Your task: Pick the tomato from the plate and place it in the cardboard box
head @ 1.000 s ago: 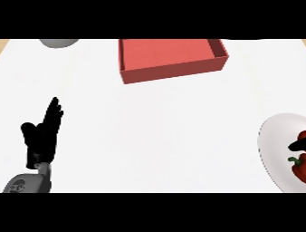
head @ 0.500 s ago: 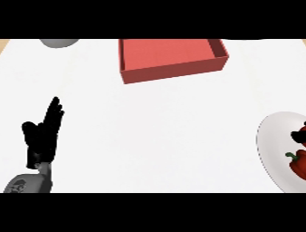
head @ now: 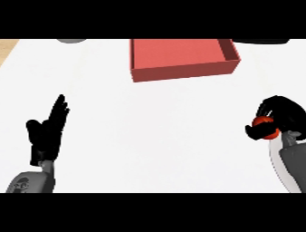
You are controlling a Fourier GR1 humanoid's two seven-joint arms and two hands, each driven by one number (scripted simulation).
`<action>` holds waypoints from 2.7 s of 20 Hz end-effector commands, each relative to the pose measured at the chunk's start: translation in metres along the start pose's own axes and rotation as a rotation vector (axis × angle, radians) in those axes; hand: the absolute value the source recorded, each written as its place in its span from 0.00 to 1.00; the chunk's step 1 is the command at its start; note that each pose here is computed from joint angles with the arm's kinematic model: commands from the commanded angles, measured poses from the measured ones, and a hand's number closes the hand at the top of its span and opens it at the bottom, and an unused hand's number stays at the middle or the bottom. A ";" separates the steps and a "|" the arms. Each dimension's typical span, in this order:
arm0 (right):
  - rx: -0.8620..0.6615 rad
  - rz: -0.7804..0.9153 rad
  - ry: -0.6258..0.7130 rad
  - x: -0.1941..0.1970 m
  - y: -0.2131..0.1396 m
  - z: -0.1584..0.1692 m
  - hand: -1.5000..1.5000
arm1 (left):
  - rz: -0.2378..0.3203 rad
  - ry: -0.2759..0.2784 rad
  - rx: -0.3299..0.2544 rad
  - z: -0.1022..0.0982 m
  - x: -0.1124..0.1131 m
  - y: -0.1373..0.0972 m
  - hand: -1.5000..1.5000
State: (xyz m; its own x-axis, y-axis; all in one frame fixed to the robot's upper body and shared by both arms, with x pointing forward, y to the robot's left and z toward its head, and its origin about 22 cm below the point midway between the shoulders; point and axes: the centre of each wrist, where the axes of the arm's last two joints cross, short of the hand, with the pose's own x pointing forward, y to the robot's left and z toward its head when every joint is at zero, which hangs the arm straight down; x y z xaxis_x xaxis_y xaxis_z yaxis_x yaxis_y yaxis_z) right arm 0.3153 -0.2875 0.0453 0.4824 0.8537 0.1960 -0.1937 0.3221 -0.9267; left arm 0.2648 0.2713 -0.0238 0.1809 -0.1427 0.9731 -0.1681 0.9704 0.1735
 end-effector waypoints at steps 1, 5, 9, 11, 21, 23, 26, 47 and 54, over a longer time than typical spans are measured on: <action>0.114 0.165 -0.590 0.096 0.029 0.057 1.00 | 0.000 -0.037 -0.087 -0.003 0.009 -0.024 0.50; 0.139 0.303 -0.972 0.154 0.037 0.114 1.00 | 0.000 0.002 -0.049 -0.006 0.005 -0.020 0.50; 0.086 0.317 -1.137 0.180 0.020 0.155 1.00 | -0.009 0.003 0.039 -0.001 0.003 0.004 0.50; 0.047 0.260 -1.205 0.179 0.001 0.174 1.00 | 0.017 0.022 0.050 -0.009 -0.006 0.002 0.50; -0.088 0.014 -1.178 0.189 -0.096 0.223 1.00 | 0.009 0.015 0.042 0.007 -0.004 -0.008 0.50; -0.136 -0.005 -1.152 0.190 -0.127 0.204 1.00 | 0.007 0.002 0.048 0.004 -0.002 0.013 0.50; -0.208 0.035 -1.119 0.194 -0.138 0.182 1.00 | 0.017 0.000 0.048 -0.007 -0.008 0.009 0.50; -0.204 -0.125 -1.053 0.255 -0.142 0.019 1.00 | 0.003 -0.006 0.005 -0.007 0.009 -0.010 0.50; -0.187 -0.127 -0.969 0.254 -0.111 -0.010 1.00 | -0.005 -0.044 -0.009 -0.009 0.015 -0.001 0.50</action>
State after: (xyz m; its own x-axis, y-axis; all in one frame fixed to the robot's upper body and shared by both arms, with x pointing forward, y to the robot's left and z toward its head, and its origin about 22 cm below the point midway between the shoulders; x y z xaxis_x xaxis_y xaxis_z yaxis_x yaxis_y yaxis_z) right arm 0.4580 -0.1039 0.2058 -0.4708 0.8071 0.3564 0.0177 0.4125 -0.9108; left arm 0.2742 0.2633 -0.0210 0.1560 -0.1468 0.9768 -0.1644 0.9712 0.1722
